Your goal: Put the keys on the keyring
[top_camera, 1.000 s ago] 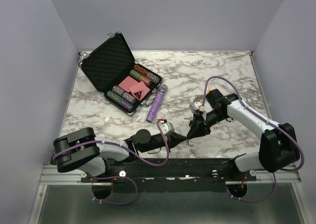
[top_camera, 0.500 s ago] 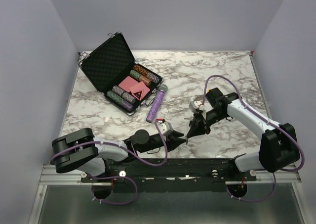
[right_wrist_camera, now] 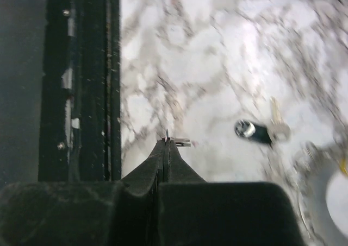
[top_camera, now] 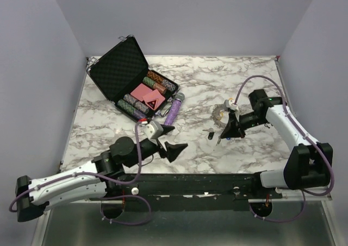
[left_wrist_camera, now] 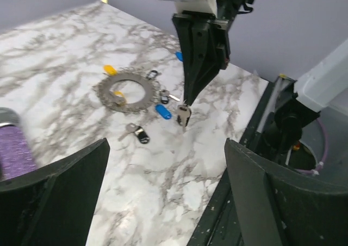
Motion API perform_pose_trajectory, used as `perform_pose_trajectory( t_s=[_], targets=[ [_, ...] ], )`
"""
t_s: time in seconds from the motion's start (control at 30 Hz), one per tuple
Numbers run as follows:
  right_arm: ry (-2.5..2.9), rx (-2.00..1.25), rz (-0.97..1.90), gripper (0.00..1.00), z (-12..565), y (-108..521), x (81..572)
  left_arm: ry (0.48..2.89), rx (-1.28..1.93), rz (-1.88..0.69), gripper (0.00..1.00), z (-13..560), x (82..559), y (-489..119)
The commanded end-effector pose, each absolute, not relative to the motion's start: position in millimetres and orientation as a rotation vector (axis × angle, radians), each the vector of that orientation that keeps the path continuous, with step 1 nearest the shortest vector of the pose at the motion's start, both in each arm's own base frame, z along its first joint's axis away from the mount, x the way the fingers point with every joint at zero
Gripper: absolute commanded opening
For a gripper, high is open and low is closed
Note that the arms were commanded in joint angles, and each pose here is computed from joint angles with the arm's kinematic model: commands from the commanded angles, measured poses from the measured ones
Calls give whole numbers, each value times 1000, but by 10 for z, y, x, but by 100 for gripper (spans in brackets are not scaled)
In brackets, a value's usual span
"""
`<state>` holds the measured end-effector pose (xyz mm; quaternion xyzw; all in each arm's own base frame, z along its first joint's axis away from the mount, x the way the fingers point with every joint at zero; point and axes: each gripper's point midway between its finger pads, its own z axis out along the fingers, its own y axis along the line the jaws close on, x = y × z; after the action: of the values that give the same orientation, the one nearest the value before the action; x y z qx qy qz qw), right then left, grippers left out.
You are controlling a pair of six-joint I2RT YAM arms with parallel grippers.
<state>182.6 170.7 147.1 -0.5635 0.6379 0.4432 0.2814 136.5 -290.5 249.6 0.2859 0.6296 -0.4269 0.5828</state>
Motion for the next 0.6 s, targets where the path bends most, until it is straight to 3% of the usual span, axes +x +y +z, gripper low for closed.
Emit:
perform_pose_trajectory(
  t_s=[0.0, 0.13, 0.3, 0.57],
  targets=[
    [1923, -1389, 966, 1, 1474, 1223, 2097, 1656, 712, -736, 97, 2276, 1444, -2383],
    [2119, -1229, 757, 1, 1420, 656, 2284, 1653, 766, -673, 98, 2539, 1392, -2166],
    [2344, -1072, 531, 1, 1319, -69, 2325, 1655, 832, -554, 98, 2441, 1395, -1927],
    [2667, -913, 254, 1, 934, -976, 2370, 1643, 870, -585, 99, 2355, 1322, -1933]
  ],
)
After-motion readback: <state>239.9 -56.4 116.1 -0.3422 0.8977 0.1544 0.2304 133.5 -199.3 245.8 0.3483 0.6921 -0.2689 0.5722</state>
